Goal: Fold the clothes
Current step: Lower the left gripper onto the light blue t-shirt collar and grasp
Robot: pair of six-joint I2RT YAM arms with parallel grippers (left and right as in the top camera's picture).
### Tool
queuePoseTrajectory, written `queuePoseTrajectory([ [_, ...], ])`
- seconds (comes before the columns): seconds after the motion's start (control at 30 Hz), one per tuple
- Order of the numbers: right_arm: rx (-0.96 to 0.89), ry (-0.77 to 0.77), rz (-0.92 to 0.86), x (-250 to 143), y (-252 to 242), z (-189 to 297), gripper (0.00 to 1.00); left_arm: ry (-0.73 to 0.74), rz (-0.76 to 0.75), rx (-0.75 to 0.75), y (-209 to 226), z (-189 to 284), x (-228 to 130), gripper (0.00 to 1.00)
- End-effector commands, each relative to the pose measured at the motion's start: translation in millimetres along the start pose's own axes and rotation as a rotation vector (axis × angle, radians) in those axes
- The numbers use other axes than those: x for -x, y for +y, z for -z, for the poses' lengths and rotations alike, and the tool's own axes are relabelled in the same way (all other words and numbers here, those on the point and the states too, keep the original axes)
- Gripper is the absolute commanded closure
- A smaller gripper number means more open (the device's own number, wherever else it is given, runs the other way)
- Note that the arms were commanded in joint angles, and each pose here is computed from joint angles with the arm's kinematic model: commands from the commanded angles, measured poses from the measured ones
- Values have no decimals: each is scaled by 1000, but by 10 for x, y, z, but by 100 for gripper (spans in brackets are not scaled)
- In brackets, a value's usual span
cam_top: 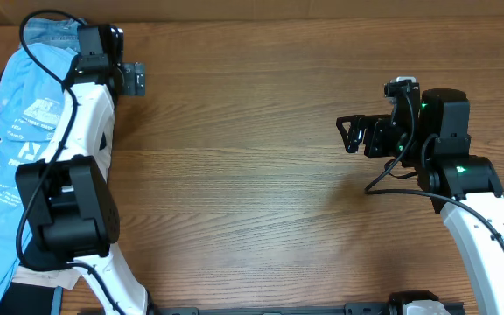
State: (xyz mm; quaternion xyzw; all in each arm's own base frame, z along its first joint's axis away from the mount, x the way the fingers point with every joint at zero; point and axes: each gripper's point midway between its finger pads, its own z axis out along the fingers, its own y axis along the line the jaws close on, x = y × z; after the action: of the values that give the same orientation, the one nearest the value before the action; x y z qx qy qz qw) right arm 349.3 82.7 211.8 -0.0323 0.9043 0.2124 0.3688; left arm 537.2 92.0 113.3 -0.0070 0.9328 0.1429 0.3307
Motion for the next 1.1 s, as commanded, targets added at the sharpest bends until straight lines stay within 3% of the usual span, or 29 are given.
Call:
queuePoseTrajectory([
  [0.0,10,-38,15,146,51,63,0,-26,-54,17,8,-144,72,6],
  [0.53,10,-39,15,146,51,63,1,12,-76,103,-20,-781,-229,10],
  [0.77,11,-43,16,156,51,63,0,2,-22,151,93,-832,-235,23],
  [0.9,12,-53,21,182,56,65,0,-40,-3,170,148,-826,-134,37],
  [0.97,13,-56,22,189,57,65,1,-53,3,193,188,-816,-97,56],
  [1.07,13,-56,22,191,57,66,1,-55,5,208,216,-811,-93,73],
])
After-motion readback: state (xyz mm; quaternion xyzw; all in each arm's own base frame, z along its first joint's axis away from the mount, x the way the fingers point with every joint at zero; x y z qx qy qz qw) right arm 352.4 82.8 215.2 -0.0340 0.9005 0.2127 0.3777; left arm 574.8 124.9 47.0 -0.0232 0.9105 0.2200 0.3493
